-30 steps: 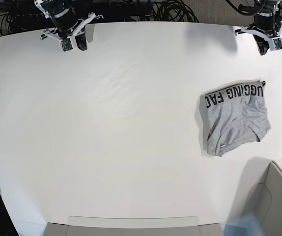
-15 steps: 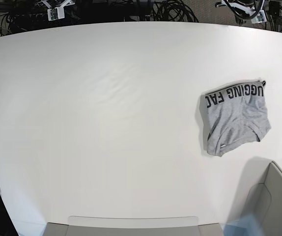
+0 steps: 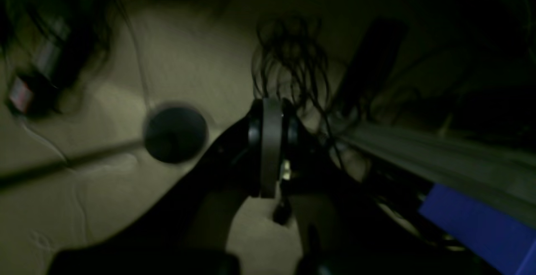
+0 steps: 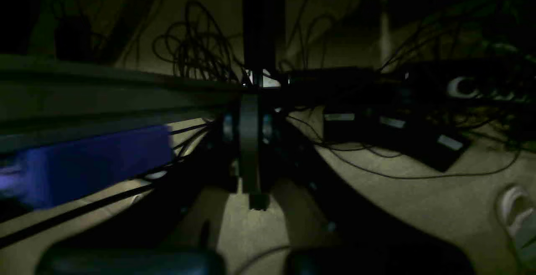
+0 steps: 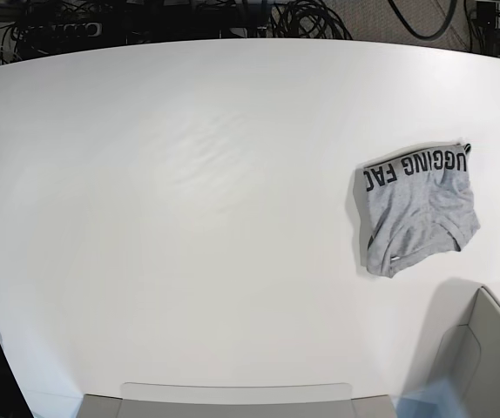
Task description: Fold the T-shirt properly
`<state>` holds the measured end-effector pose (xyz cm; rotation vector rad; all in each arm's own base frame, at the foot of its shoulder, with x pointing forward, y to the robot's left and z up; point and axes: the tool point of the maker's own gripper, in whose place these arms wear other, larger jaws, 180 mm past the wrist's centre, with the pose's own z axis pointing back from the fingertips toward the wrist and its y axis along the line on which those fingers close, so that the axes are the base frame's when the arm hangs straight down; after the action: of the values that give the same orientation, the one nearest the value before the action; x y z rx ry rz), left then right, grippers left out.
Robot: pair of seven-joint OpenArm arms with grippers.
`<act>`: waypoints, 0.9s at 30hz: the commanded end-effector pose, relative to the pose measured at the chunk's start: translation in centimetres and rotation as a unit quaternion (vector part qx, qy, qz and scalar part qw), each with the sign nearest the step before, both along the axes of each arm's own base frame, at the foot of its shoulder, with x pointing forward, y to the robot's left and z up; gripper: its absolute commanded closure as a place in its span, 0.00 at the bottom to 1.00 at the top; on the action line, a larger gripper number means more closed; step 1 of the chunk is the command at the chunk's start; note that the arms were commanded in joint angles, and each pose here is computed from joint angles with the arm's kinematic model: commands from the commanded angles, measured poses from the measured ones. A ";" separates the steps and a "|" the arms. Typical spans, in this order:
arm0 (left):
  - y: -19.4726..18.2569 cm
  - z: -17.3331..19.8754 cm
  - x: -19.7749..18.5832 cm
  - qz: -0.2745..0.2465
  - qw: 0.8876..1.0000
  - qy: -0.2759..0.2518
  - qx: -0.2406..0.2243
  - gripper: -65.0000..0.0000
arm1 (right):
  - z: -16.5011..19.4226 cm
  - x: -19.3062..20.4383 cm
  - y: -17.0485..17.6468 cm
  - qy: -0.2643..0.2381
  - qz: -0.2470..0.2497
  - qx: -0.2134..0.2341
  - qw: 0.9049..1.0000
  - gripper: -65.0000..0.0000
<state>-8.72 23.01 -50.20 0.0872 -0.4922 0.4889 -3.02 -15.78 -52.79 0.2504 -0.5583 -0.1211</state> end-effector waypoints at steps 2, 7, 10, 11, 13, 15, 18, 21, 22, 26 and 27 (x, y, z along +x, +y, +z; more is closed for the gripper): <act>0.0 -1.5 -0.7 0.005 1.000 0.003 -0.011 1.00 | -0.9 -0.6 -0.5 0.002 -0.007 0.006 1.000 1.00; -2.3 -6.6 -1.7 -0.002 0.998 0.036 -0.045 1.00 | -4.0 -1.0 -1.1 0.041 0.001 0.013 0.999 1.00; -4.0 -9.1 -2.7 0.010 0.997 0.050 -0.061 1.00 | -5.4 -0.4 -3.3 0.056 -0.020 0.007 0.998 1.00; -4.3 -9.8 -3.2 0.015 0.996 0.062 -0.059 1.00 | -5.8 -0.2 -4.1 0.059 -0.029 0.005 0.998 1.00; -4.3 -11.2 -4.1 0.020 0.995 0.091 -0.044 1.00 | -6.7 0.0 -5.4 0.073 -0.042 0.003 0.996 1.00; -3.7 -12.1 -5.0 0.016 0.992 0.122 -0.022 1.00 | -7.4 0.0 -6.4 0.090 -0.041 -0.001 0.995 1.00; -2.5 -12.5 -4.9 -0.006 0.990 0.139 0.003 1.00 | -8.5 -0.4 -7.6 0.118 -0.045 -0.013 0.992 1.00; 1.8 -12.3 -1.6 -0.048 0.989 0.123 0.068 1.00 | -9.4 -1.3 -11.1 0.156 -0.034 -0.105 0.982 1.00; 2.7 -12.2 -1.2 -0.055 0.987 0.127 0.084 1.00 | -9.6 -1.4 -12.5 0.166 -0.024 -0.148 0.975 1.00; 4.5 -11.8 -1.3 -0.063 0.981 0.140 0.121 1.00 | -9.4 -1.3 -15.8 0.187 0.031 -0.275 0.943 1.00; 4.5 -11.8 -1.3 -0.063 0.981 0.140 0.122 1.00 | -9.2 -1.2 -16.5 0.189 0.047 -0.305 0.932 1.00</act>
<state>-7.82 28.29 -62.04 0.3631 -0.3226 0.2827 -4.42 -32.20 -62.13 -0.3544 -0.1620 0.1056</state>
